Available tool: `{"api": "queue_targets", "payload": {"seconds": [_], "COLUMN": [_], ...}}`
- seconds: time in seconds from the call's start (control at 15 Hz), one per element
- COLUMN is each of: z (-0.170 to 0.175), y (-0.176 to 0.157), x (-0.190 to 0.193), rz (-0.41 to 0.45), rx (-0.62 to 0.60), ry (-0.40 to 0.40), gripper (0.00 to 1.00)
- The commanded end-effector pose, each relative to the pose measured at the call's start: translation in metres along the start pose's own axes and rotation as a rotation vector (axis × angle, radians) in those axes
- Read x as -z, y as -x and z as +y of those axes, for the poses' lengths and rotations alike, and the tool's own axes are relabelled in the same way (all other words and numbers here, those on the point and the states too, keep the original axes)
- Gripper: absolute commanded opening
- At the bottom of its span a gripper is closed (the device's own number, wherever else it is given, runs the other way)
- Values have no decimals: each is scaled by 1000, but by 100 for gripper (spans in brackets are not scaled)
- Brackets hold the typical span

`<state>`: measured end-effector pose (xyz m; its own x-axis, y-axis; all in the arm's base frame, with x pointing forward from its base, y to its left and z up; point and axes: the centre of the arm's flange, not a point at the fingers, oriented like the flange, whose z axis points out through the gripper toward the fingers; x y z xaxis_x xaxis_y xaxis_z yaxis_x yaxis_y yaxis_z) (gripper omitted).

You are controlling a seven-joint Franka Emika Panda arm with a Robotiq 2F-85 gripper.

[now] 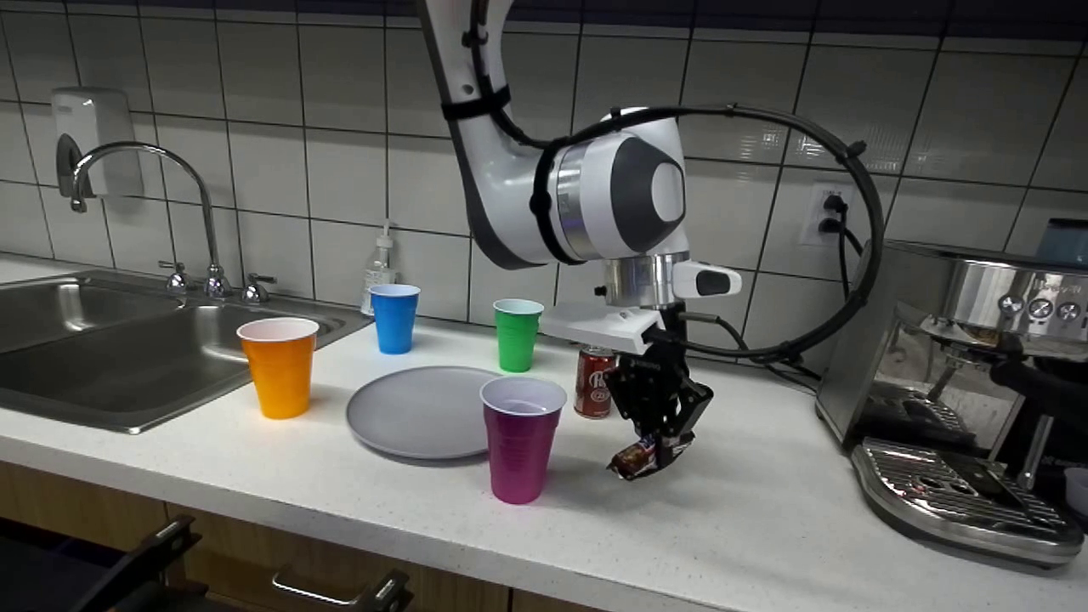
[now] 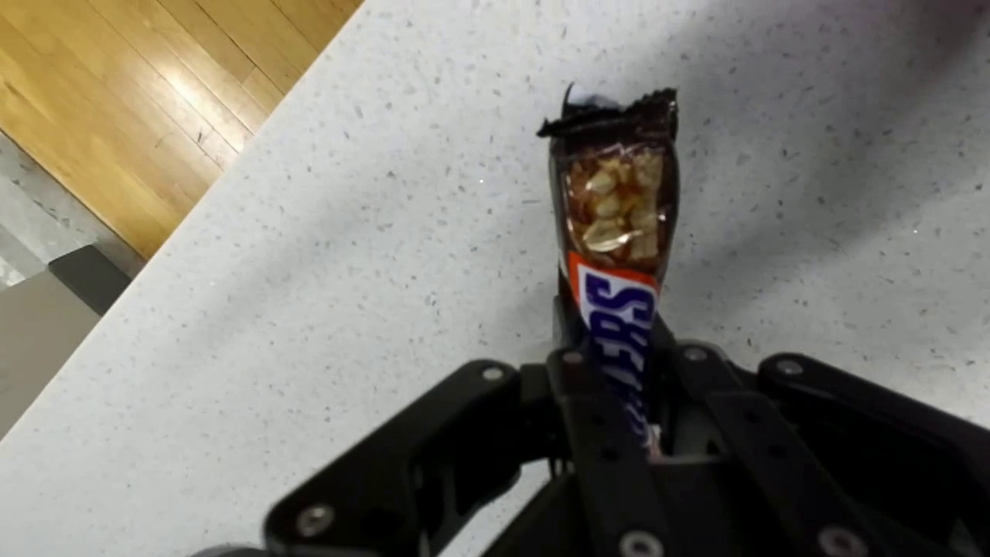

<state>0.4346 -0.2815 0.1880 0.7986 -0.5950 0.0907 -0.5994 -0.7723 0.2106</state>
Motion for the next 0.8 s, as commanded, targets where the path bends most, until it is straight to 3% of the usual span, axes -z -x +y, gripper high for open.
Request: {"api": "queue_targets", "payload": {"seconds": [0.0, 0.53, 0.6, 0.73], "z": [6, 13, 12, 9], "y": [-16, -18, -18, -18], "x": [-16, -36, -36, -29], "rz": [-26, -65, -72, -69], "rx": [56, 83, 84, 89], "ry": [-15, -31, -32, -30], "gripper": [4, 4, 42, 48]}}
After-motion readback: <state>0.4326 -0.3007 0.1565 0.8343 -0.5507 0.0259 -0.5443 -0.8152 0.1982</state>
